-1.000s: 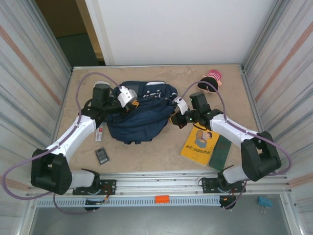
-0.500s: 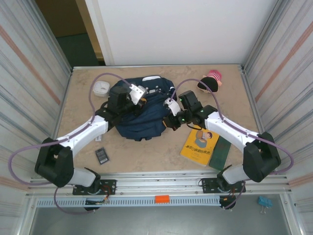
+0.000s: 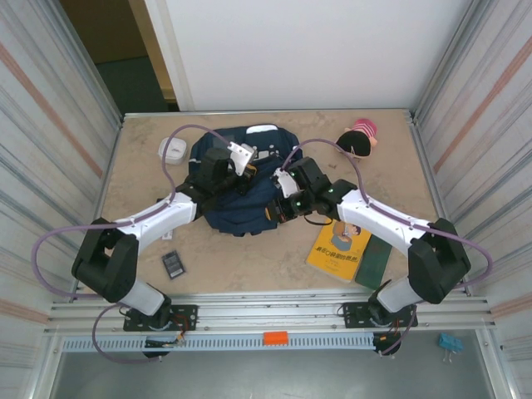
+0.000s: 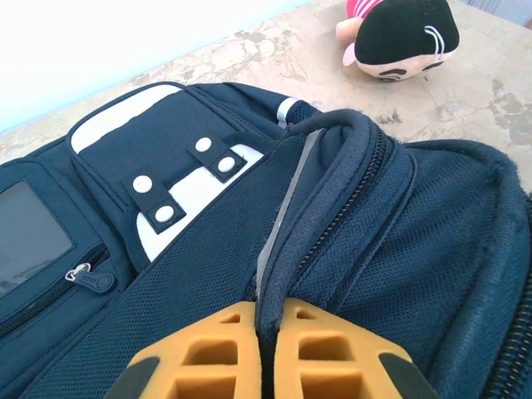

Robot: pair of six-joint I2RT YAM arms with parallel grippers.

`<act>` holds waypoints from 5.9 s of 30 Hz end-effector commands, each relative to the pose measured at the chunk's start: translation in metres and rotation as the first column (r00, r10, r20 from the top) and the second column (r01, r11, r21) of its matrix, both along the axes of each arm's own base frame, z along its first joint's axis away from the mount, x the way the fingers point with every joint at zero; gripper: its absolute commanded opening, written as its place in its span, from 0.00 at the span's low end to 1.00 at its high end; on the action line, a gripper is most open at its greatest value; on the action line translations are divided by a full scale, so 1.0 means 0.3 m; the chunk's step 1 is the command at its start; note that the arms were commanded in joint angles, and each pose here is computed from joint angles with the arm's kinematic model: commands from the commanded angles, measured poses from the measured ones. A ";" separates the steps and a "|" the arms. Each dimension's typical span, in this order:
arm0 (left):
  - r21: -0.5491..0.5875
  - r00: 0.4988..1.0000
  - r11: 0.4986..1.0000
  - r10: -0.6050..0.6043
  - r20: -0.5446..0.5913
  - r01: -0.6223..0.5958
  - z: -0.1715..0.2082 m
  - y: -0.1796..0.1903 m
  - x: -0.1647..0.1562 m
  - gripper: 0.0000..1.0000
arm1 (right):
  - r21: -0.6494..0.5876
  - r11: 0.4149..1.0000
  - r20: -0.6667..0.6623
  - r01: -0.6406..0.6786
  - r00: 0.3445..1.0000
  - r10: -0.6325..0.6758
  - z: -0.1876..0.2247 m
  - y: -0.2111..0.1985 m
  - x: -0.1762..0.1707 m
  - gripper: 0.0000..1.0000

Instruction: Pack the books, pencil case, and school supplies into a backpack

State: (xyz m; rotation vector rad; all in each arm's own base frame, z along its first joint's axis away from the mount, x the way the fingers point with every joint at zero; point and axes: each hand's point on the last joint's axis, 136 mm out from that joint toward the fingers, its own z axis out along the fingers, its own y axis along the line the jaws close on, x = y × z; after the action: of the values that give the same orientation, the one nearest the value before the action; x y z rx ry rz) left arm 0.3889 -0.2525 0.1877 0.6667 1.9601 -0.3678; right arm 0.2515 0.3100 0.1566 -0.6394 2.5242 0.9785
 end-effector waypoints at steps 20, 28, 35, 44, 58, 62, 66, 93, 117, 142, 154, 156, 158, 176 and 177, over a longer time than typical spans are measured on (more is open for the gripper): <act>-0.101 0.988 0.988 0.123 0.092 -0.114 0.112 -0.007 0.076 0.00 | 0.081 0.997 -0.161 -0.019 0.986 0.032 0.112 0.127 -0.035 0.01; -0.142 0.975 0.984 -0.079 0.207 0.110 0.181 -0.024 0.000 0.00 | 0.156 0.963 -0.247 0.220 0.953 -0.178 0.096 -0.022 0.056 0.51; -0.164 0.912 0.917 -0.313 0.264 0.362 0.222 -0.016 -0.089 0.00 | 0.216 0.849 -0.355 0.482 0.849 -0.391 0.061 -0.161 0.154 0.67; -0.198 0.863 0.855 -0.418 0.283 0.479 0.254 -0.055 -0.123 0.00 | 0.319 0.765 -0.421 0.559 0.807 -0.414 0.059 -0.072 0.243 0.61; -0.305 1.000 0.952 0.013 0.006 -0.011 0.314 0.131 -0.090 0.51 | 0.424 0.612 -0.366 0.667 0.745 -0.558 0.179 -0.032 0.324 0.00; -0.332 0.972 0.916 0.186 -0.145 -0.225 0.337 0.224 -0.190 0.52 | 0.491 0.595 -0.321 0.636 0.768 -0.555 0.267 0.001 0.336 0.00; -0.382 0.903 0.833 0.288 -0.319 -0.400 0.311 0.287 -0.309 0.50 | 0.511 0.562 -0.298 0.651 0.747 -0.594 0.300 0.020 0.347 0.00; -0.287 0.737 0.789 0.286 -0.612 -0.544 0.067 0.116 -0.472 0.50 | 0.572 0.570 -0.213 0.590 0.778 -0.591 0.431 0.143 0.283 0.00; -0.165 0.667 0.748 0.440 -0.602 -0.643 -0.008 0.104 -0.386 0.37 | 0.566 0.593 -0.225 0.572 0.800 -0.556 0.451 0.146 0.227 0.00; -0.393 0.634 0.679 0.140 -0.760 -0.620 0.079 0.085 -0.408 0.00 | 0.476 0.778 -0.038 0.409 0.894 -0.447 0.368 0.173 0.160 0.00; -0.072 0.682 0.878 0.314 -0.660 -0.474 0.000 0.247 -0.485 0.00 | 0.473 0.825 0.001 0.310 0.936 -0.352 0.404 0.157 0.144 0.00; -0.021 0.693 0.882 0.355 -0.628 -0.471 -0.012 0.288 -0.491 0.00 | 0.478 0.828 0.001 0.294 0.942 -0.335 0.421 0.138 0.150 0.00; 0.007 0.704 0.882 0.382 -0.599 -0.472 -0.015 0.321 -0.490 0.00 | 0.474 0.837 0.003 0.273 0.950 -0.311 0.440 0.119 0.154 0.00; -0.098 0.760 0.915 0.262 -0.595 -0.392 -0.055 0.305 -0.471 0.12 | 0.544 0.809 -0.108 0.221 0.975 -0.194 0.518 0.136 0.182 0.00; -0.100 0.758 0.914 0.259 -0.599 -0.392 -0.059 0.303 -0.474 0.15 | 0.544 0.809 -0.108 0.221 0.975 -0.194 0.519 0.138 0.182 0.00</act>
State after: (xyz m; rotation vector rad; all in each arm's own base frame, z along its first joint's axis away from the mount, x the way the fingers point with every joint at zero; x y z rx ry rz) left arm 0.2463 -0.1577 0.1682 0.0320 2.5377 -0.5582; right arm 0.3069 0.3393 0.2573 -0.0669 2.2960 1.4230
